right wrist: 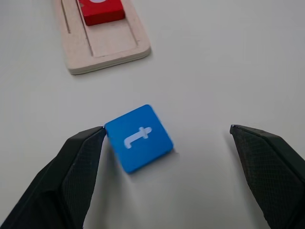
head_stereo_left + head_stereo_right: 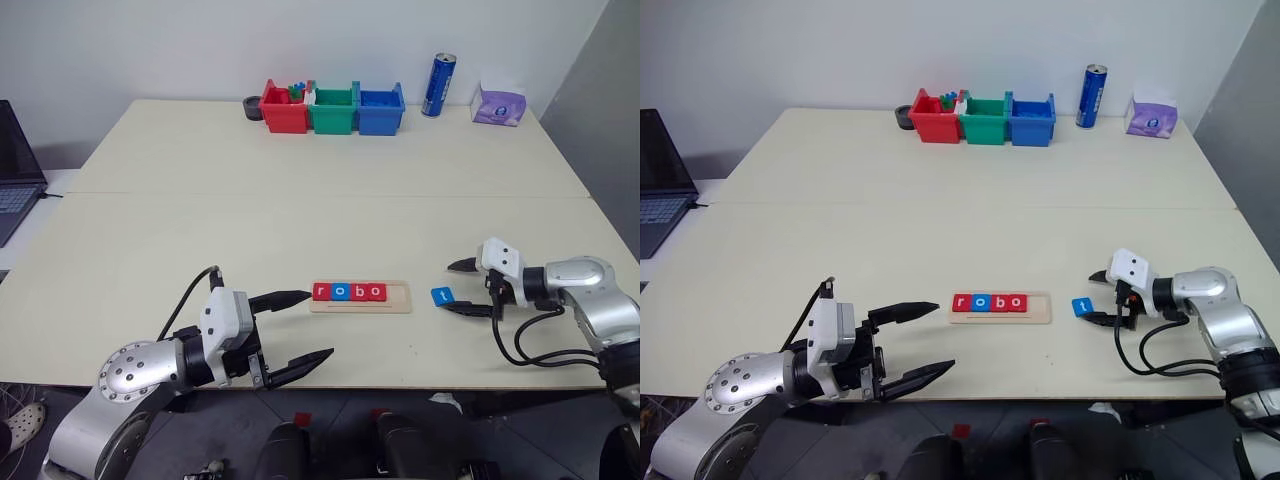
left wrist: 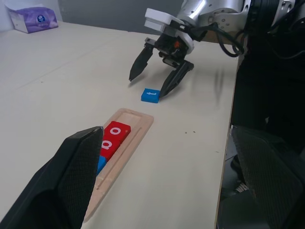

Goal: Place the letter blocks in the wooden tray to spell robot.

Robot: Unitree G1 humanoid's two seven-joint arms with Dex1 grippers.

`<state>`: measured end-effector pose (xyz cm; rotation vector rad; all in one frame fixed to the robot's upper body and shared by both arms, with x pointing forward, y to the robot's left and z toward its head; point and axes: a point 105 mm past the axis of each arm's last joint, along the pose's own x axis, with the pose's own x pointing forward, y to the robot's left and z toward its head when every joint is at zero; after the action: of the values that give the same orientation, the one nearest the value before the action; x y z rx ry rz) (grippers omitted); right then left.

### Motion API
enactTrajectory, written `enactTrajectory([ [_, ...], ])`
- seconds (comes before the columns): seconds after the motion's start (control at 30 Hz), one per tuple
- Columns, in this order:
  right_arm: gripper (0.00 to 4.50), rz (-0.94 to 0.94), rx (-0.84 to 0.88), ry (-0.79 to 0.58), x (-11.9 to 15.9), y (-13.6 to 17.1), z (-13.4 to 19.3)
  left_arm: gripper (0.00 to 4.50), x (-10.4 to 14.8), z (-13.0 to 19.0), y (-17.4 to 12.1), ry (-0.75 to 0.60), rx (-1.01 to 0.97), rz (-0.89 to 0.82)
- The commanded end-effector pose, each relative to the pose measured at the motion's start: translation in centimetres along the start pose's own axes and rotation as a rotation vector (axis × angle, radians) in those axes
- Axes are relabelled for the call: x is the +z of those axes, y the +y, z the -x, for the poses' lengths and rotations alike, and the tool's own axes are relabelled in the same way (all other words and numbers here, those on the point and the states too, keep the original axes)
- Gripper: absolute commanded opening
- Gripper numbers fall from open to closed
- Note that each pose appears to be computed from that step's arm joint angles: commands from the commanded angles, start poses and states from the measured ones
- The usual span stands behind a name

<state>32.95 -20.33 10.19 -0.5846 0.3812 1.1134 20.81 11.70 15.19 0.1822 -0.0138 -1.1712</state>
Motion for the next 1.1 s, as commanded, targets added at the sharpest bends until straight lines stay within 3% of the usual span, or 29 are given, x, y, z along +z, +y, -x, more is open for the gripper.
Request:
enactTrajectory([
  [0.03, 4.45, 0.024, 0.051, 0.023, -0.4, 0.1, 0.1, 4.5, 0.7, -0.1, -0.2, -0.018, -0.009, -0.031],
  [0.3, 4.45, 0.0, 0.124, 0.023, -0.7, 0.8, 0.2, 4.5, 0.7, 0.0, -0.3, -0.014, -0.004, -0.031],
  [1.1, 4.45, -0.094, 0.0, -0.034, 0.9, -1.8, 2.6, 4.5, 0.0, 0.6, -0.2, 0.003, 0.019, -0.015],
])
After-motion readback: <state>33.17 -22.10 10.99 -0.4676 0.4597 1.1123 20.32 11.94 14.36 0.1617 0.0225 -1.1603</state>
